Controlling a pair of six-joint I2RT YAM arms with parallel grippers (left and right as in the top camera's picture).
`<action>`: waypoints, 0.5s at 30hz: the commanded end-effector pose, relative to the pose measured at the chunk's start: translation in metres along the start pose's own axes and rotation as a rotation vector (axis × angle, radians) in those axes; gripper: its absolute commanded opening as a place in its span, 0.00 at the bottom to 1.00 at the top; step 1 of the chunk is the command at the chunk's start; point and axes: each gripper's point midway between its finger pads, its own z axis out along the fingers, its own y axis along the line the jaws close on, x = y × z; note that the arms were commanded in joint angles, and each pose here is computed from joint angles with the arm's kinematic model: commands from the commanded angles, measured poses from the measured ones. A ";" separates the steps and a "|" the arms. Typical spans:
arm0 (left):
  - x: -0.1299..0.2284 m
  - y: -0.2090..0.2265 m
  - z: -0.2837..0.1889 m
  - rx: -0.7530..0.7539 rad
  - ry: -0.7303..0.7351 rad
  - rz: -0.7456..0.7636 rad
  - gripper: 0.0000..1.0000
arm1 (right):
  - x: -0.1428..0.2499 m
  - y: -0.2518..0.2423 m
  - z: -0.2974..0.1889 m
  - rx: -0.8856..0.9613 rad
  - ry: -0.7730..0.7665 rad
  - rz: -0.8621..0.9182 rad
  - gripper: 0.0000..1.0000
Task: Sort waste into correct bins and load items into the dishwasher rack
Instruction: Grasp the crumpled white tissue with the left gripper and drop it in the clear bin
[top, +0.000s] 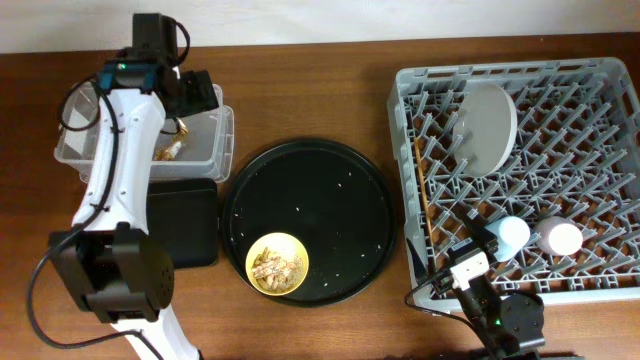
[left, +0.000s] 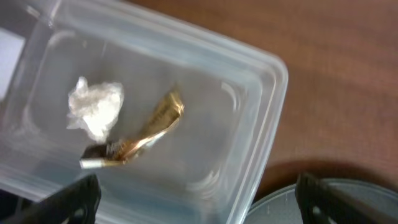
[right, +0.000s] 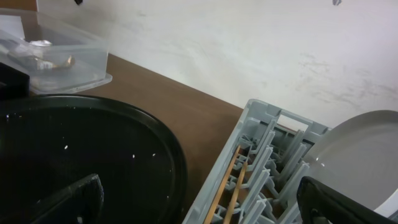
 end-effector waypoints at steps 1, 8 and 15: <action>-0.006 -0.004 -0.048 0.049 -0.009 0.020 0.99 | 0.002 0.001 0.000 -0.003 0.000 0.016 0.98; 0.071 -0.021 -0.137 0.070 0.153 0.073 0.83 | 0.002 0.001 0.000 -0.003 0.000 0.016 0.98; 0.191 -0.097 -0.147 -0.051 0.297 0.260 0.83 | 0.002 0.001 0.000 -0.003 0.000 0.016 0.98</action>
